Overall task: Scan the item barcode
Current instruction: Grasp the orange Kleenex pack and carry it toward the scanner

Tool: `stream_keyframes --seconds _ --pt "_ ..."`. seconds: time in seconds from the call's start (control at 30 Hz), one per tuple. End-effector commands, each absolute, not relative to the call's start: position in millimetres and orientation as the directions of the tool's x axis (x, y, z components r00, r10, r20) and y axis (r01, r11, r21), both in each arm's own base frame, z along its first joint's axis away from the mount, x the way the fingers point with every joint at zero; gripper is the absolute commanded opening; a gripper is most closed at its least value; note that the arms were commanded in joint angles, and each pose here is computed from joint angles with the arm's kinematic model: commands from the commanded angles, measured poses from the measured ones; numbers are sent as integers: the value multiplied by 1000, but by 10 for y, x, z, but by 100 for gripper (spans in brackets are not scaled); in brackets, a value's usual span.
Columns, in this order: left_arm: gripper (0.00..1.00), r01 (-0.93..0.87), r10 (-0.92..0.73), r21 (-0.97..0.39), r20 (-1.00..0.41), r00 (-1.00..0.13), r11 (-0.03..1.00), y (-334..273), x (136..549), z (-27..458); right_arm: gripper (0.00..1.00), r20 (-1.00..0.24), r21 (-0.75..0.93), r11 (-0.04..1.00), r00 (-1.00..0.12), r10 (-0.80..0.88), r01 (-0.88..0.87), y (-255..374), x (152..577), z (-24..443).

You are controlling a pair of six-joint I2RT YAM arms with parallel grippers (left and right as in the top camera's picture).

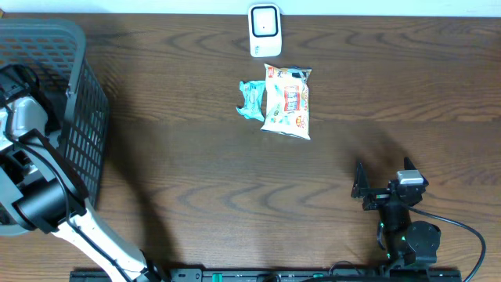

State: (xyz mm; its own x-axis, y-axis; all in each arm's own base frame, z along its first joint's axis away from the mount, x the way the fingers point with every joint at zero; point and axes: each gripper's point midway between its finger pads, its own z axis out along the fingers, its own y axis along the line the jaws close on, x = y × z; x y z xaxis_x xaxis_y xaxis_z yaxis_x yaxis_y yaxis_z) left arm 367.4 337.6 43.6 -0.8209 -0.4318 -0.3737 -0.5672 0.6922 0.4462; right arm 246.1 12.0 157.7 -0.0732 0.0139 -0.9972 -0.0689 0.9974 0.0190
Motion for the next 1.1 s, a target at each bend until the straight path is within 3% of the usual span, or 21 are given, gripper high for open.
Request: stream_keyframes --seconds 0.0,0.23,0.47,0.53,0.6,0.77,0.9,1.07 --pt "7 -662 -463 387 -493 -737 641 3299 3788 871 99 -997 11 997 -72 5 -77 139 2458 1575" --pt "7 -776 -436 207 -728 -529 596 2981 3903 2081 99 -997 11 997 -72 5 -77 139 2458 1575" --pt "7 -644 -381 -25 -824 -419 764 2279 3919 3012 99 -997 11 997 -72 5 -77 139 2458 1575" --pt "7 -610 -449 -194 -842 -298 769 2004 3884 3357 99 -997 11 997 -72 5 -77 139 2458 1575" --pt "7 -526 -491 -311 -836 -245 791 1705 3862 3607 99 -997 11 997 -72 5 -77 139 2458 1575" --pt "8 -269 -494 -426 -823 -281 864 1061 3887 3902 99 -997 11 997 -72 5 -77 139 2458 1575" --pt "7 -84 -535 -540 -777 -332 837 515 3971 4028 99 -997 11 997 -72 5 -77 139 2458 1575" --pt "7 25 -488 -552 -756 -436 833 -71 4094 3902 99 -997 11 997 -72 5 -77 139 2458 1575"
